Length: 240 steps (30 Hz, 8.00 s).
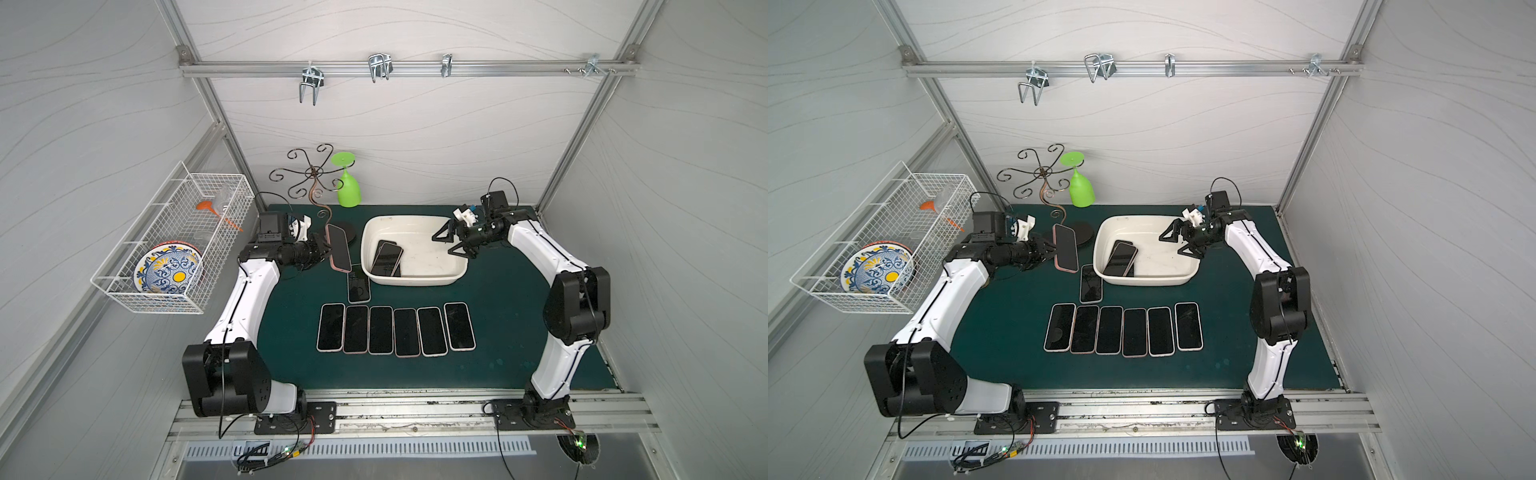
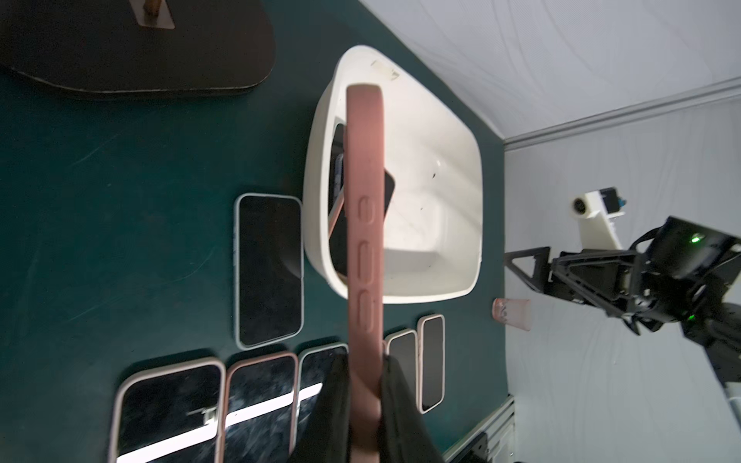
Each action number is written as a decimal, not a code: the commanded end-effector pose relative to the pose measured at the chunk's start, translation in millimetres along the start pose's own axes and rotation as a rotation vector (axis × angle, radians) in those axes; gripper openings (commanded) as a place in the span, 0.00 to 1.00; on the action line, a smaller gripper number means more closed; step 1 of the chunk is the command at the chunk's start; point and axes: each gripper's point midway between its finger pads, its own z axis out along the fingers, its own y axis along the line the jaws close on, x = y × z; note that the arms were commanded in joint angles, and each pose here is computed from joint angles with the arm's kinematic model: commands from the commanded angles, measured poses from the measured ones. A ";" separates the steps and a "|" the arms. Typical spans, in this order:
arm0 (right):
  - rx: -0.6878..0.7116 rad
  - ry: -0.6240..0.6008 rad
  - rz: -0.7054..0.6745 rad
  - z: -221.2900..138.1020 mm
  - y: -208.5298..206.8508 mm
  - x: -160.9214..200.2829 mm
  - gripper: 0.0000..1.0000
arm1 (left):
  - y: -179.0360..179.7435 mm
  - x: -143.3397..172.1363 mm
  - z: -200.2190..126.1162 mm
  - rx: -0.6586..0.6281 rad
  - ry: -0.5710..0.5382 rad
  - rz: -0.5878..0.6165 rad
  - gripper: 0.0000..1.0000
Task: Take the phone out of the storage box
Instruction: Place the phone at the center of the board, then pick up the phone from the storage box.
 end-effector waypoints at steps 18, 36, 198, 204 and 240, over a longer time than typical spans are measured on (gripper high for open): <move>-0.058 0.044 -0.126 14.9 15.0 19.3 0.99 | 92.5 -3.3 45.7 -0.234 0.132 0.173 0.00; -0.007 0.074 -0.123 26.0 -3.9 27.3 0.99 | 120.3 5.1 97.5 -0.135 0.152 0.091 0.00; 0.022 -0.061 -0.076 -15.7 -7.9 29.2 0.99 | -58.4 19.9 182.4 -0.361 0.200 0.608 0.28; -0.076 -0.045 -0.002 23.4 4.4 14.2 0.98 | -72.7 19.7 172.5 -0.314 0.181 0.580 0.27; -0.140 0.080 0.123 144.3 49.2 0.9 0.38 | -101.1 29.0 151.9 -0.180 0.147 0.492 0.22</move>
